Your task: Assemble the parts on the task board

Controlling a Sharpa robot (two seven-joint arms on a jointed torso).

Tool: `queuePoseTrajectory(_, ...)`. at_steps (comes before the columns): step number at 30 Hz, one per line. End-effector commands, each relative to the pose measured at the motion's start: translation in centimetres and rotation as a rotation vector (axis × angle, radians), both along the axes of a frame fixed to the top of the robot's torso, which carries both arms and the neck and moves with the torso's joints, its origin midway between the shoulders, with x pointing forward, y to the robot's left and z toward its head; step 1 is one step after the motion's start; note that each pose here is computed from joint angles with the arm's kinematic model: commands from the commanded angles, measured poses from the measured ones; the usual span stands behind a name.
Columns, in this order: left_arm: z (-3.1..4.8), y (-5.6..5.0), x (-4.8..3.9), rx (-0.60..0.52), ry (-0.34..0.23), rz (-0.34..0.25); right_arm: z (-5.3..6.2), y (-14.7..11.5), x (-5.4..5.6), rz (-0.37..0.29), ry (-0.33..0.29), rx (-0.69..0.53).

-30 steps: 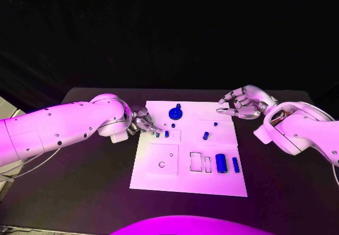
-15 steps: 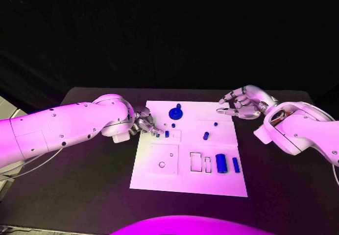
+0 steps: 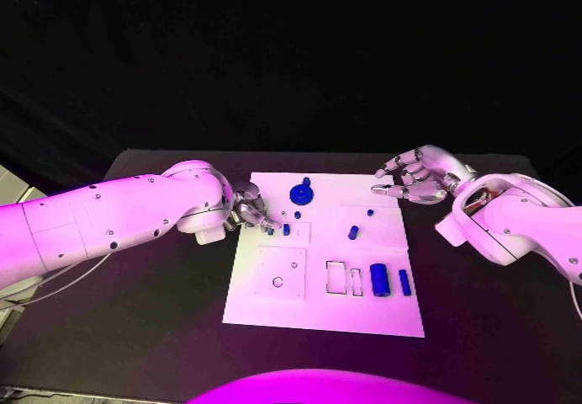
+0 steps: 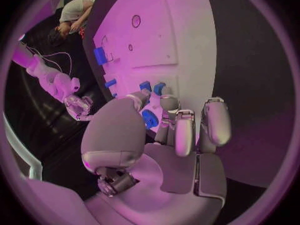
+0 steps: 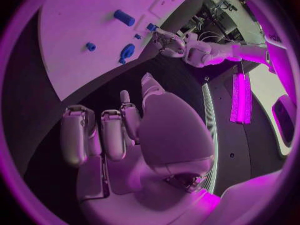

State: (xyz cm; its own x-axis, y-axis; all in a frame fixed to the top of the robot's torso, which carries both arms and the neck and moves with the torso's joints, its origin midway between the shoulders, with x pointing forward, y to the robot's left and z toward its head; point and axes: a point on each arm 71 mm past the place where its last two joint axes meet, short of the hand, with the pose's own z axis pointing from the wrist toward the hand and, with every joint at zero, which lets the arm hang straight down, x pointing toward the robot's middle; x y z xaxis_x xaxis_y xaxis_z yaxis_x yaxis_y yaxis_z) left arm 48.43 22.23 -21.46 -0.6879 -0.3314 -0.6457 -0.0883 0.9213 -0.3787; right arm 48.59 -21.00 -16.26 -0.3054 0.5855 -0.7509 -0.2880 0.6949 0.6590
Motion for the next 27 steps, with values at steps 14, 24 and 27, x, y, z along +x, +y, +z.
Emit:
queuePoseTrajectory(14, -0.42, -0.18, -0.09, 0.019, 0.028, -0.009, 0.00, 0.10, -0.06, 0.012, -0.004, -0.002)
queuePoseTrajectory(24, -0.45, -0.15, -0.06, 0.017, 0.029, -0.002, 0.00, 0.13, -0.04, 0.012, -0.005, -0.002)
queuePoseTrajectory(27, -0.46, -0.19, -0.08, 0.011, 0.032, -0.001, -0.01, 0.13, -0.04, 0.012, -0.005, -0.002)
